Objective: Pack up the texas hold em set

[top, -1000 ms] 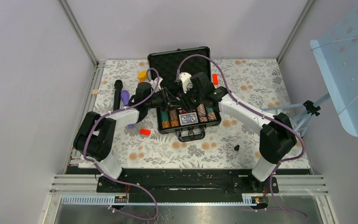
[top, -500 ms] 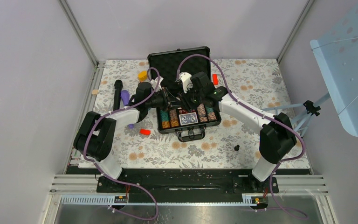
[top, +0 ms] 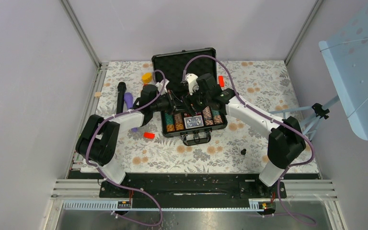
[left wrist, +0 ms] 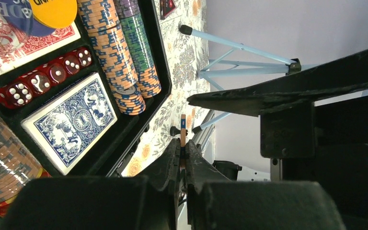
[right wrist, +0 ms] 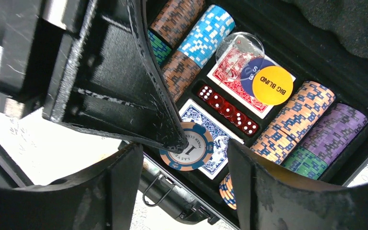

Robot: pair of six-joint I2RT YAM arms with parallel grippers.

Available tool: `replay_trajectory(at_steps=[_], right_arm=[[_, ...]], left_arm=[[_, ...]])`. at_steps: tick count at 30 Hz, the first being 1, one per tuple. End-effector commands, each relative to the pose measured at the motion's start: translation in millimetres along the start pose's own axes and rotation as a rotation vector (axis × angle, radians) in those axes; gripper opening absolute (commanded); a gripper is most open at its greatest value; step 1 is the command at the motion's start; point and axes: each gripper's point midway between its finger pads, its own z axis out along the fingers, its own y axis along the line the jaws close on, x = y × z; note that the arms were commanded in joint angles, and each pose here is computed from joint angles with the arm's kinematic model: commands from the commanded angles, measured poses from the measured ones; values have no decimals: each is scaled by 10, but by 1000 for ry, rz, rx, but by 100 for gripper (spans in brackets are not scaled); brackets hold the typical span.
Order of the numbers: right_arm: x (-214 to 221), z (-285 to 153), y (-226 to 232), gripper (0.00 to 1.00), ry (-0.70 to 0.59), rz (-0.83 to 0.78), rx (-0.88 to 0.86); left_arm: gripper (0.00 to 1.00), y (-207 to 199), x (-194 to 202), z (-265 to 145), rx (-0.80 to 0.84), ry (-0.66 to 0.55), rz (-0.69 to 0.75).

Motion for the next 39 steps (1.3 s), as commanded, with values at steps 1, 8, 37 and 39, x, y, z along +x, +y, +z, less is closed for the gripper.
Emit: replay_trajectory(at_steps=[1, 8, 37, 39], right_arm=[[-447, -391, 81, 74, -162, 23, -14], [-493, -741, 76, 82, -332, 274, -47], [-629, -1273, 351, 53, -636, 685, -745], [-607, -1249, 359, 52, -620, 693, -750]], left_arm=[[0, -408, -70, -85, 85, -31, 123], [0, -697, -1, -255, 202, -60, 203], [0, -1207, 212, -551, 445, -89, 253], [0, -1216, 199, -548, 446, -93, 252]])
